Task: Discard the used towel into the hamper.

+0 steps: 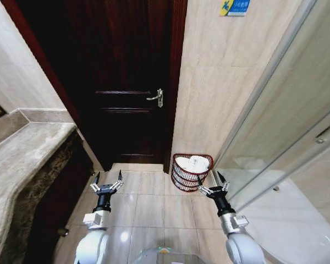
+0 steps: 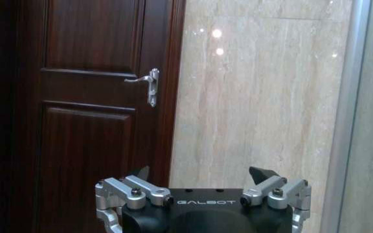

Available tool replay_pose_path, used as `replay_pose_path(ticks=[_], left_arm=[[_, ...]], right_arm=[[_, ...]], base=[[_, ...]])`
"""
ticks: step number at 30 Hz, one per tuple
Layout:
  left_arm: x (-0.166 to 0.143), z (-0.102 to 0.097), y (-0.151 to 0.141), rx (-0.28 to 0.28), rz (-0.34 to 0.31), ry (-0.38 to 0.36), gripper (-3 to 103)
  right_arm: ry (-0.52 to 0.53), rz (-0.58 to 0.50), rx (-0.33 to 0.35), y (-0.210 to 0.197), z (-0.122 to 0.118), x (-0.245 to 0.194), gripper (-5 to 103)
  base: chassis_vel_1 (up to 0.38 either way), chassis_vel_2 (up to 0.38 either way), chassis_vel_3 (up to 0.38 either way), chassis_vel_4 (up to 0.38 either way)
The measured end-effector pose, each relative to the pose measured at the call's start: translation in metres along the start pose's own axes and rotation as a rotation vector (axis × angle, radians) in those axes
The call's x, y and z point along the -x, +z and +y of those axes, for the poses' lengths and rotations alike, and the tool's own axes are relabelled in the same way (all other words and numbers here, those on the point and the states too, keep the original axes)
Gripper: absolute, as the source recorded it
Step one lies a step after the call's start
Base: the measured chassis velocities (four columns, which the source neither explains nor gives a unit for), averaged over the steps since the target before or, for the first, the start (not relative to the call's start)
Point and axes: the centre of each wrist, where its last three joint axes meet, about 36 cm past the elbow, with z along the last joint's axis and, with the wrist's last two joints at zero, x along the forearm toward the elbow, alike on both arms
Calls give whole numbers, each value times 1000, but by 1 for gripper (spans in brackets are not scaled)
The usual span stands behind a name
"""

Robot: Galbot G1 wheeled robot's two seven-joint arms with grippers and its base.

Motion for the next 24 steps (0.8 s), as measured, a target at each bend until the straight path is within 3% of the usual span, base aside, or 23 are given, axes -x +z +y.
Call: replay_pose_path(ticks=[8, 16, 24], left_arm=[[0, 2, -3, 8, -1, 13, 100], [3, 8, -13, 16, -1, 117, 100], [2, 5, -17, 12, -4, 139, 100]], right_arm=[[14, 1, -5, 2, -4, -2, 100], [109, -8, -8, 4, -17, 4, 100], [126, -14, -15, -2, -23, 4, 100]], base=[[48, -41, -51, 43], [0, 0, 0, 0], [0, 0, 0, 0]])
